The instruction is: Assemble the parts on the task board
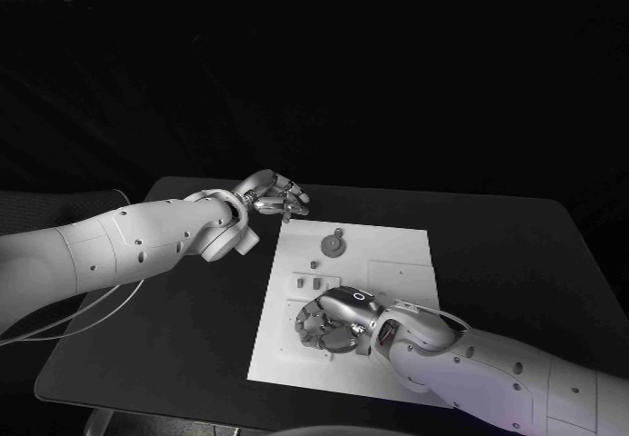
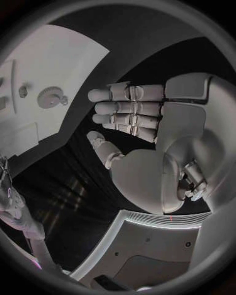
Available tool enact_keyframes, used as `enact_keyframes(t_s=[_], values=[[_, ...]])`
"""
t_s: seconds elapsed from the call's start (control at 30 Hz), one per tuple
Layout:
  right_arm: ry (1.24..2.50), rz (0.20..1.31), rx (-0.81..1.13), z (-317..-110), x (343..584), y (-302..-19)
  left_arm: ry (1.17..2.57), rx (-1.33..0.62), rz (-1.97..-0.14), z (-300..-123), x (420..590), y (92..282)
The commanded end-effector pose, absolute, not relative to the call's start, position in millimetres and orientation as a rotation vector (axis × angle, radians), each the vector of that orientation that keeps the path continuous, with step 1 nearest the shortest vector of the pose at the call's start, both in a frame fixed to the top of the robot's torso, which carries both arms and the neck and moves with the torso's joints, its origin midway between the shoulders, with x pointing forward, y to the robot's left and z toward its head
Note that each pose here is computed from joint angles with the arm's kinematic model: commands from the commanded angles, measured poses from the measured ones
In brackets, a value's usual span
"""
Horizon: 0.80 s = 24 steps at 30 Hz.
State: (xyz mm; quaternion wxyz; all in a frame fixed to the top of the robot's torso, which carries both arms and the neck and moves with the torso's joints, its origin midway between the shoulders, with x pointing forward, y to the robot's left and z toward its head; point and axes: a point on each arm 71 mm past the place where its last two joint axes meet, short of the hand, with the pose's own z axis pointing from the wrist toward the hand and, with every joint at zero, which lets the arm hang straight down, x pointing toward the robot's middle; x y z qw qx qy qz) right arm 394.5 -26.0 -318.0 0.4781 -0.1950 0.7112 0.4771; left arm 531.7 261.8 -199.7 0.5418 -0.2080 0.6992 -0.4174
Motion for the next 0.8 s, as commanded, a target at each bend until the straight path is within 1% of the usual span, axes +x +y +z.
enact_keyframes(t_s=[0.03,0.8], values=[[1.811,1.109,-0.505,-329.4,393.8,-31.9,1.660,-0.489,-1.003,-198.8,531.5,260.5],[1.811,1.055,-0.512,-331.1,396.5,-38.3,1.660,-0.491,-1.001,-198.7,531.4,261.9]])
